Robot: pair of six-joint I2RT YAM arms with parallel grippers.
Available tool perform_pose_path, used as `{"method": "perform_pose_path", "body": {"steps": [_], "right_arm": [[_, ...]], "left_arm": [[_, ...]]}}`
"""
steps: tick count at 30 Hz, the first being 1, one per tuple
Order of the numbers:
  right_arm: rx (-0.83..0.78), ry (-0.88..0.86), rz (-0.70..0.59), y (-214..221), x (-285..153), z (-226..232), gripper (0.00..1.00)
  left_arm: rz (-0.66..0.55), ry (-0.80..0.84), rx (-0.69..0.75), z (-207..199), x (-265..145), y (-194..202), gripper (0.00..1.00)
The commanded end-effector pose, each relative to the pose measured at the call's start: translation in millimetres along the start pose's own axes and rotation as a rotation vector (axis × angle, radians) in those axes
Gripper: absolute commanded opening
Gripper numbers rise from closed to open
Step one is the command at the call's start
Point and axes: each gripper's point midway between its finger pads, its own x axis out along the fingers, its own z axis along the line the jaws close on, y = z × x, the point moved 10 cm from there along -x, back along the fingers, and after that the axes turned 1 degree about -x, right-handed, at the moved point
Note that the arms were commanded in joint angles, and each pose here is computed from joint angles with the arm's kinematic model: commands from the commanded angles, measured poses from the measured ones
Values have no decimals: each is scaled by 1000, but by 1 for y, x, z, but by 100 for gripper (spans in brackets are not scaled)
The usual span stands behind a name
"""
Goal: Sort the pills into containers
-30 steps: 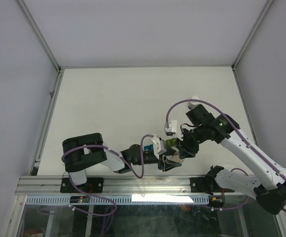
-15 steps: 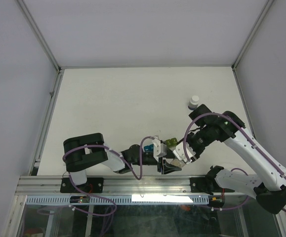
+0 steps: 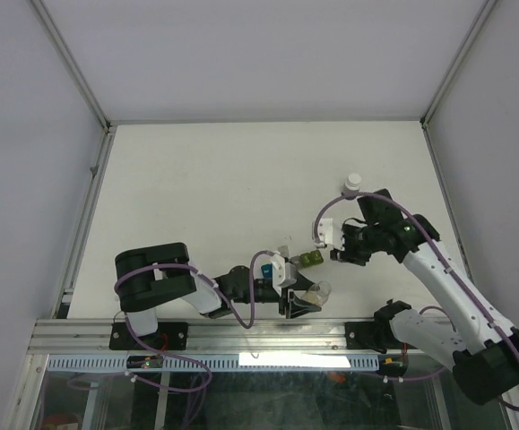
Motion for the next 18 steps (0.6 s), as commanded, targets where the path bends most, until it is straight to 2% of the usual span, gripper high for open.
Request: {"method": "perform_pose_path", "body": {"steps": [1,5,9,12,15,18], "right_arm": [[408,169,62,47,31,-17,6],[639,161,71,85,42,-33,10],[730,182,154,113,57,-45,17],[754,190,173,120,66,-48,31],[772,192,194,124,71,-51,51],[779,199,191,124,69,-52,63]], "left_arm": [[-161,-45,2,-4,-3,-32,0],[-167,-96,-52,-6,-8,-42,0],[-135,-132,-108,-7,-9,-47,0],[-119,-159,-142,-7,-11,-48,0],[-124,-172,-152,-8,-13,-51,0],[-129,-180,-150,-8,-13,-56,0]]}}
